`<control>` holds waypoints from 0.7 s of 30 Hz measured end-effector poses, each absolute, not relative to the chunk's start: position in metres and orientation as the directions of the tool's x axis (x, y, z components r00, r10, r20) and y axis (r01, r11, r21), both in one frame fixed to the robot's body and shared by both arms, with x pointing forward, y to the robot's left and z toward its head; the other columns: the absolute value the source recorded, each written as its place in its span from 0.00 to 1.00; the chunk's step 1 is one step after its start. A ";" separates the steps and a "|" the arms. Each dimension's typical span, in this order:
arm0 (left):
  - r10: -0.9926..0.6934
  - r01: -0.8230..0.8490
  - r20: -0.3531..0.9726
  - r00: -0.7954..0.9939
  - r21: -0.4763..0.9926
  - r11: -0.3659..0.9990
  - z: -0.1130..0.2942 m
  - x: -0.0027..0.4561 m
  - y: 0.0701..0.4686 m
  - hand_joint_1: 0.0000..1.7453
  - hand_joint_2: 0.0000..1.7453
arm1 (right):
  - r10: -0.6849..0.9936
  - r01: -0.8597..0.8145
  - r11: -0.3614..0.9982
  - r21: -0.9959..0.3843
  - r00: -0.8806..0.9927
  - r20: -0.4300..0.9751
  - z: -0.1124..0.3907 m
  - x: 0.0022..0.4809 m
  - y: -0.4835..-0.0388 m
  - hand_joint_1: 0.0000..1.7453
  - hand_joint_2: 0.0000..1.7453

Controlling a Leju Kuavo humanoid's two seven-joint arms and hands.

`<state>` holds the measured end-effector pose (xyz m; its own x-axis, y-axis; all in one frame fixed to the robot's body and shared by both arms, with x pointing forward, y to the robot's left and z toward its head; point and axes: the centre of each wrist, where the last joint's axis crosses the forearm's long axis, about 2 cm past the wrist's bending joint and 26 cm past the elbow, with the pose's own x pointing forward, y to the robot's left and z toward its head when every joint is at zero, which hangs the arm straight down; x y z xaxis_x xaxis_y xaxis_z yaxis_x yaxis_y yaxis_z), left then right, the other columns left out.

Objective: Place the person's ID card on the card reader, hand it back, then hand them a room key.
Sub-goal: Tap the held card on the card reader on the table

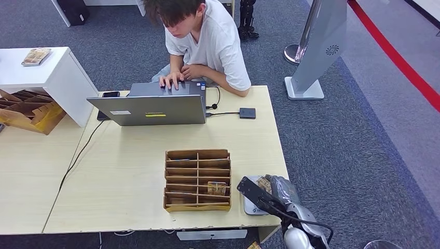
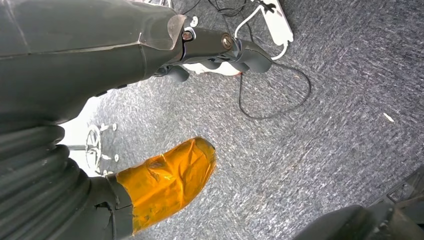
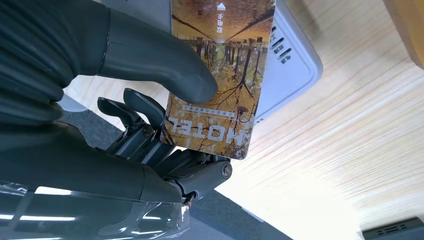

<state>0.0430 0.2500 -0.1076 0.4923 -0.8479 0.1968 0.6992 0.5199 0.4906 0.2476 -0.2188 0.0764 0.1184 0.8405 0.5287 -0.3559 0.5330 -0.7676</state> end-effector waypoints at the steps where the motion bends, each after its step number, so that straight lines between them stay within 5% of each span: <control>1: -0.848 0.699 0.197 0.493 0.491 0.520 -0.108 0.043 0.250 0.00 1.00 | 0.841 -0.349 0.533 -0.771 0.120 0.528 0.077 0.248 -0.219 1.00 1.00; 21: -0.831 0.682 0.196 0.521 0.490 0.544 -0.108 0.040 0.246 0.00 1.00 | 0.836 -0.101 0.545 -0.833 0.141 0.530 0.091 0.250 -0.219 1.00 1.00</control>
